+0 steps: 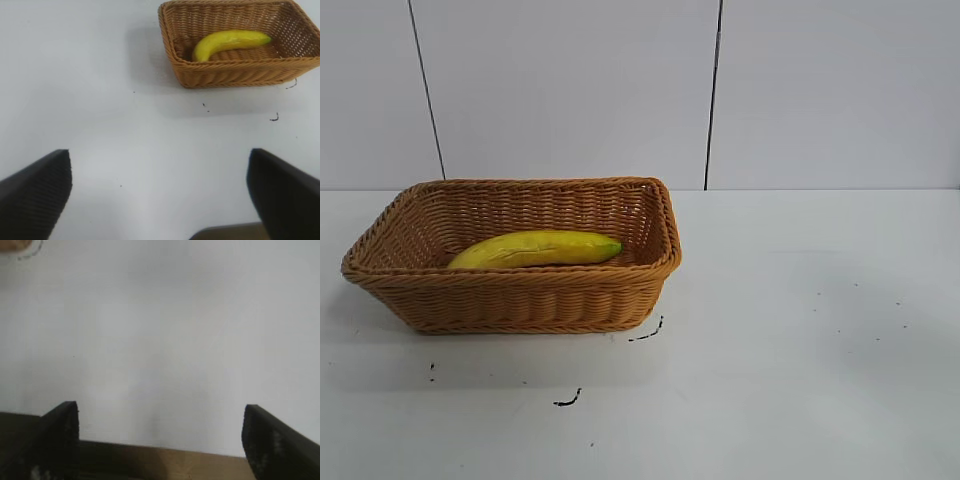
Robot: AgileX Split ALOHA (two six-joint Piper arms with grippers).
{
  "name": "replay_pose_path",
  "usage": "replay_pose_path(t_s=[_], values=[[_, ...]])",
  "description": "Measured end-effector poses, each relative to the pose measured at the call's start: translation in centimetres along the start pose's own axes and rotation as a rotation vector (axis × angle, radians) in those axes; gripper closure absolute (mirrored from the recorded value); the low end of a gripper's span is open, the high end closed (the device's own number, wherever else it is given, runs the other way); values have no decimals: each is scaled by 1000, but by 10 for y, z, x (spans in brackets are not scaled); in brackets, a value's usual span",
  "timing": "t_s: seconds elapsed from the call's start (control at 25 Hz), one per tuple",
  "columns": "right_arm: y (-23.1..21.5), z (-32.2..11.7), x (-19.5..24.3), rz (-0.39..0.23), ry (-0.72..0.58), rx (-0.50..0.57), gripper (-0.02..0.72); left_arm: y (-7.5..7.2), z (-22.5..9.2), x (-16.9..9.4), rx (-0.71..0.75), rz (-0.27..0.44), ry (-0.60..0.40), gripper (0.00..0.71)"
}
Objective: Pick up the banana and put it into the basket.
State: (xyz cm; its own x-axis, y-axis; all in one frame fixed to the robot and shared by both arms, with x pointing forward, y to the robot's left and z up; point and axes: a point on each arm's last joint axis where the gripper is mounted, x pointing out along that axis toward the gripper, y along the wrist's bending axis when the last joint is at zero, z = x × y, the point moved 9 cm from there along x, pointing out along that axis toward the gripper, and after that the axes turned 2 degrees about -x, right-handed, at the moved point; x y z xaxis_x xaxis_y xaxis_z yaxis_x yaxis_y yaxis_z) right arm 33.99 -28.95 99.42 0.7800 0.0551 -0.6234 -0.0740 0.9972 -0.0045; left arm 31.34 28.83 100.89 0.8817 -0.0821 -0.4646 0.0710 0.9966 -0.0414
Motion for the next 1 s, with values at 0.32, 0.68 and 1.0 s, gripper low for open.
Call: replay_pose_path(t_s=[0.32, 0.68, 1.0], values=[[1, 1, -9, -1, -72, -1, 85, 0, 0, 0, 0, 0, 0, 20], [1, 2, -22, -3, -165, -3, 83, 0, 0, 0, 0, 0, 0, 20], [2, 4, -22, 1, -172, 0, 62, 0, 0, 0, 0, 0, 0, 20]])
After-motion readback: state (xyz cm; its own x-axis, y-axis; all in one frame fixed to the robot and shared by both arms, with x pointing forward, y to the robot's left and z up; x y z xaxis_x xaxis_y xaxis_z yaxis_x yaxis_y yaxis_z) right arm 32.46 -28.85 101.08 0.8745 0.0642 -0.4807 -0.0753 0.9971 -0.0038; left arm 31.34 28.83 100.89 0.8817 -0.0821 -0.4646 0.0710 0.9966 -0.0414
